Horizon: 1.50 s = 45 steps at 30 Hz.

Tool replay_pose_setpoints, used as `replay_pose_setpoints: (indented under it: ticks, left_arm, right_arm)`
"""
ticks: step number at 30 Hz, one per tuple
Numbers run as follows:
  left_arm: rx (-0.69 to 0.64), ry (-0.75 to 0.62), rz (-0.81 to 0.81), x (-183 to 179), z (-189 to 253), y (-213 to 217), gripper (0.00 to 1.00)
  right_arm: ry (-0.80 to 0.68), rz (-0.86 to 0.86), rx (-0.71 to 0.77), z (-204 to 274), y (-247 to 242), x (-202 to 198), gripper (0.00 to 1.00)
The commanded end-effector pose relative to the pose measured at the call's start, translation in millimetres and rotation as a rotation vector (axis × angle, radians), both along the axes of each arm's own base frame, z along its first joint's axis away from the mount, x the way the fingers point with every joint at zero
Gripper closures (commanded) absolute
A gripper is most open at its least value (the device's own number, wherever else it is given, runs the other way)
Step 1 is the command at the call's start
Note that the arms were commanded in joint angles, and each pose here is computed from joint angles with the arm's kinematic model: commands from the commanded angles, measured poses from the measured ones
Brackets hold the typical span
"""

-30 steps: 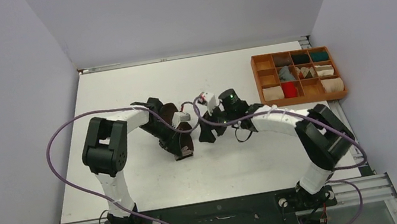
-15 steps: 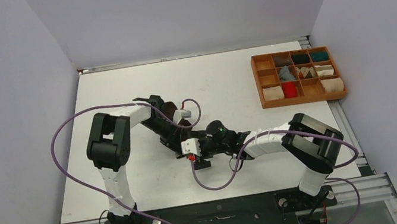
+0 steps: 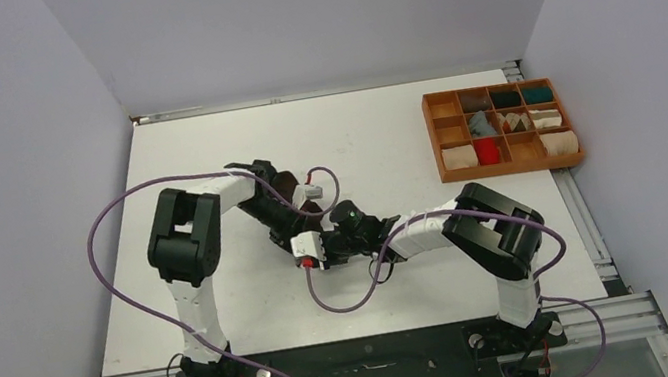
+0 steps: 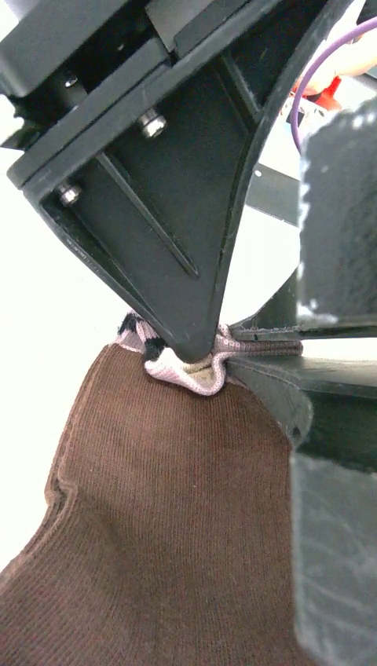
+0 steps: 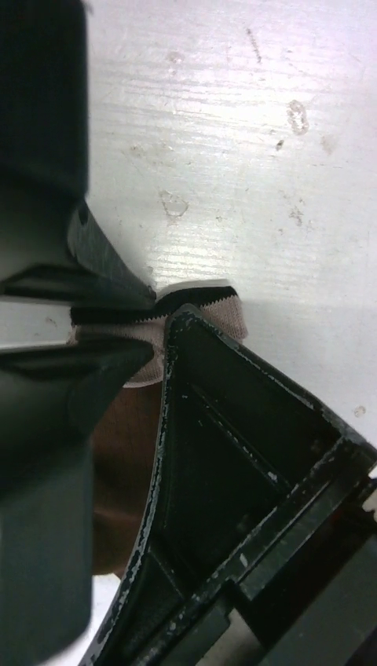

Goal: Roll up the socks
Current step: Roll the sock at the center of the board.

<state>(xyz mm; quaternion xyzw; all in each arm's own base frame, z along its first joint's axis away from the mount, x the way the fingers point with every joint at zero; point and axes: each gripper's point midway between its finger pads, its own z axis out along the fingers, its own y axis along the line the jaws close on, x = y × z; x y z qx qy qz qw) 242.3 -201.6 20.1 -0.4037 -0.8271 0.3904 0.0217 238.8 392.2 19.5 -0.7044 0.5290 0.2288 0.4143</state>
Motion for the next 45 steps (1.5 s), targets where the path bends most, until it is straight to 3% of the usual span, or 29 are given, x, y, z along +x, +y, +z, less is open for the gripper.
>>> replay_pose_setpoints:
  ticks: [1, 4, 6, 12, 16, 25, 32, 37, 40, 45]
  left_arm:
    - [-0.033, -0.087, -0.042, 16, 5, 1, 0.93]
    - [-0.104, -0.192, -0.017, 32, 28, 0, 0.66]
    - [-0.155, -0.297, 0.011, 46, 48, 2, 0.57]
    - [-0.243, -0.605, 0.054, 68, 92, 17, 0.55]
    - [-0.25, -0.736, -0.076, 49, 90, 20, 0.53]
    - [-0.077, -0.999, -0.436, 29, 38, 4, 0.44]
    - [0.015, -1.037, -0.465, 40, 14, -2, 0.44]
    - [-0.02, -1.032, -0.472, 30, 16, -7, 0.49]
    - [-0.029, -1.015, -0.487, 21, 16, -8, 0.7]
    - [-0.015, -0.94, -0.465, 10, 10, -4, 0.91]
  right_arm:
    - [0.158, -0.074, -0.042, -17, -8, -11, 0.87]
    - [0.285, -0.159, -0.066, -25, -18, -19, 0.93]
    - [0.397, -0.23, -0.081, -31, -25, -23, 0.95]
    - [0.799, -0.361, -0.042, -38, -27, -41, 0.95]
    - [1.068, -0.406, 0.0, -38, -27, -43, 0.95]
    - [1.326, -0.478, -0.071, -54, -30, -36, 0.94]
    - [1.346, -0.491, -0.096, -56, -29, -27, 0.94]
    - [1.363, -0.506, -0.095, -58, -28, -23, 0.94]
    - [1.372, -0.522, -0.062, -54, -26, -16, 0.94]
    - [1.355, -0.525, -0.017, -41, -22, -5, 0.92]
